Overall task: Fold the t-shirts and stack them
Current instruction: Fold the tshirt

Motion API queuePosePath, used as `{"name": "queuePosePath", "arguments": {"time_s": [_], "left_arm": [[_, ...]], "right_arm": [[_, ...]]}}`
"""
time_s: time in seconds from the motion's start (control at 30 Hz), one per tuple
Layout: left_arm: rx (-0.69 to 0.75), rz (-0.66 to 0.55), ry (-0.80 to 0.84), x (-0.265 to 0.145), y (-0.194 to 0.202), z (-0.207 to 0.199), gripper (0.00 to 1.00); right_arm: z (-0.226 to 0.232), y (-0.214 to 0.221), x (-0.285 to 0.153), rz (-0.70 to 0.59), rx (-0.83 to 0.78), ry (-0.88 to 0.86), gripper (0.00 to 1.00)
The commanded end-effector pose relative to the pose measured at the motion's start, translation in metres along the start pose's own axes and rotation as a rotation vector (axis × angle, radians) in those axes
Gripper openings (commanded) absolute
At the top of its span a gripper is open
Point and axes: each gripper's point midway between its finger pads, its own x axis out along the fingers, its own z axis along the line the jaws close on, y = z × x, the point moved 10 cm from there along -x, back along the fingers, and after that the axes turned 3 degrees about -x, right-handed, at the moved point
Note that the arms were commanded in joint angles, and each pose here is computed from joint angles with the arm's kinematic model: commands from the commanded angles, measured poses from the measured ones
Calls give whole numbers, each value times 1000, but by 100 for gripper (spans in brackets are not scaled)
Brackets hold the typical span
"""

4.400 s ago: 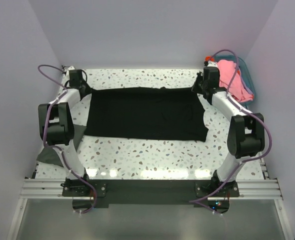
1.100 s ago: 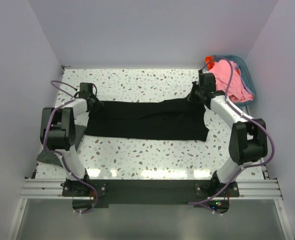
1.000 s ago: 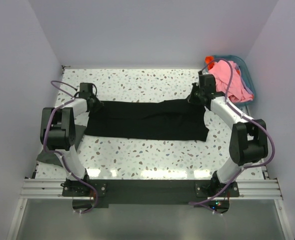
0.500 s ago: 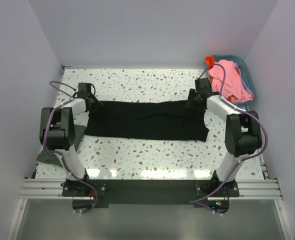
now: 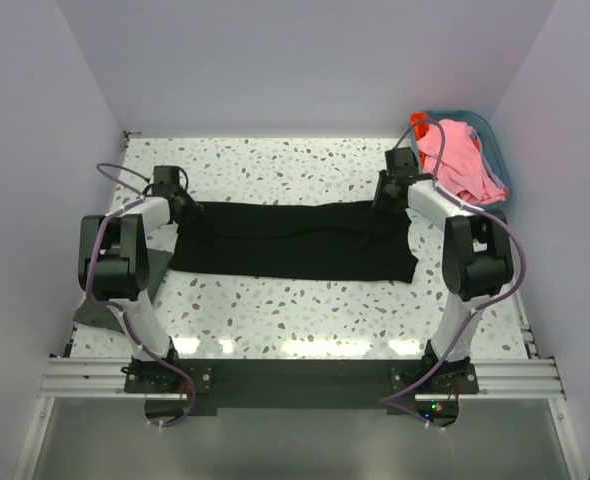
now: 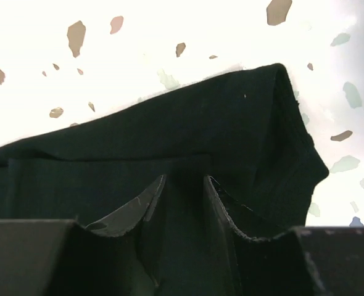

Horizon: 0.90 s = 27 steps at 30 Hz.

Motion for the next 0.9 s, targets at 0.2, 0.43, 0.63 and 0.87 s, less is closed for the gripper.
{"name": "queuePosePath", "arguments": {"time_s": [0.2,0.43,0.63,0.87], "left_arm": [[-14,-24,18,-5,-6,0,29],[-19,-21,18,-4,-5,1,29],[-27,-2,30,-4,-3,3,28],[-40,6,38,-3,-2,4,27]], "right_arm": [[0,-6,-3,-23,10,24,25],[4,-5,-9,-31,11,-36,0],[4,1,-31,-59,27,-117,0],[0,27,-55,-72,44,-219,0]]}}
